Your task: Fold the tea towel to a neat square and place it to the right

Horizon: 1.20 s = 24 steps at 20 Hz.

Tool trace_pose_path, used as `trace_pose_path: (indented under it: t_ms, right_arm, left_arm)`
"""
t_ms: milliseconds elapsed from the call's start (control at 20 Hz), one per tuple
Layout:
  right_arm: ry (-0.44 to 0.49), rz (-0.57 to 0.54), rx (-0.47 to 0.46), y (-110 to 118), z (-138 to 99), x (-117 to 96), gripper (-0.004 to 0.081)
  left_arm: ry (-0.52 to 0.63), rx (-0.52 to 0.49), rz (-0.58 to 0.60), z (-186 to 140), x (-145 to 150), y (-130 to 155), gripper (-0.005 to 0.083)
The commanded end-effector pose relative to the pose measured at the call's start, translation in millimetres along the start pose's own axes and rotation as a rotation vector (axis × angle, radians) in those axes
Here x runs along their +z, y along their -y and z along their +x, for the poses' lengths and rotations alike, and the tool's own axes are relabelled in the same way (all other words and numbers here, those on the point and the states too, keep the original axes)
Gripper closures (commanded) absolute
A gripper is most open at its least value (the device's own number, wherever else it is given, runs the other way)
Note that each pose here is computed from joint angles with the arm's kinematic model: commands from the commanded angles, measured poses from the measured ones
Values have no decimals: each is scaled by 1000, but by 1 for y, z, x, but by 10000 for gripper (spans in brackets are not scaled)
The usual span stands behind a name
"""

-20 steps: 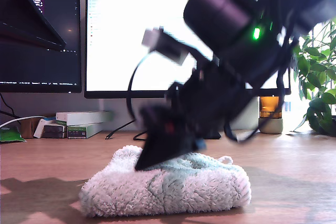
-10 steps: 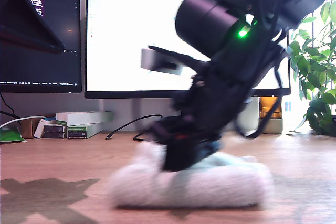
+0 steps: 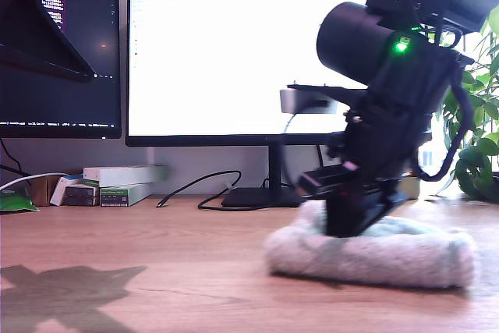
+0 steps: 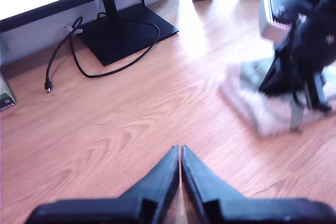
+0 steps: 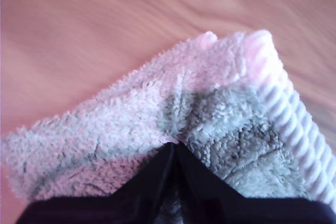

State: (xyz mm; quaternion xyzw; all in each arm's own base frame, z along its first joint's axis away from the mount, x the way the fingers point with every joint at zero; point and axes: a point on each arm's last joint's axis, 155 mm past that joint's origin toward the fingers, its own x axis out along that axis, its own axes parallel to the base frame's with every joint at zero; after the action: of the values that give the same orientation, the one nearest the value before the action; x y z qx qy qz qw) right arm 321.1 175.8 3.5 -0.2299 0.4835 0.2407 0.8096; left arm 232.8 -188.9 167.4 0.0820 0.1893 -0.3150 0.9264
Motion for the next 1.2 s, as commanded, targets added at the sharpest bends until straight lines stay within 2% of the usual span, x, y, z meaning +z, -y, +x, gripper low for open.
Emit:
trace_pose_path:
  t_ms: [0,350,600,750,900,1000,1150]
  right_arm:
    - [-357,51,-52,13,23,-116,782]
    - [-542,295,-203,54,2,-171,782]
    - [-651,588,-335,75,-18,-212,782]
    - [-724,717,-489,91,-39,-239,782]
    - [-812,755,-571,97,-59,-263,782]
    - [-815,799,-583,98,-61,-267,782]
    - [-730,830,-532,96,-47,-251,782]
  left_arm:
    - [-28,5,14,3,-13,-2,797]
    - [-30,35,19,3,-14,-12,797]
    - [-30,45,9,3,-14,-16,797]
    - [-30,42,9,3,-14,-16,797]
    - [-30,42,9,3,-14,-16,797]
    - [-30,35,9,3,-14,-14,797]
    - [-32,15,9,3,-14,-11,797]
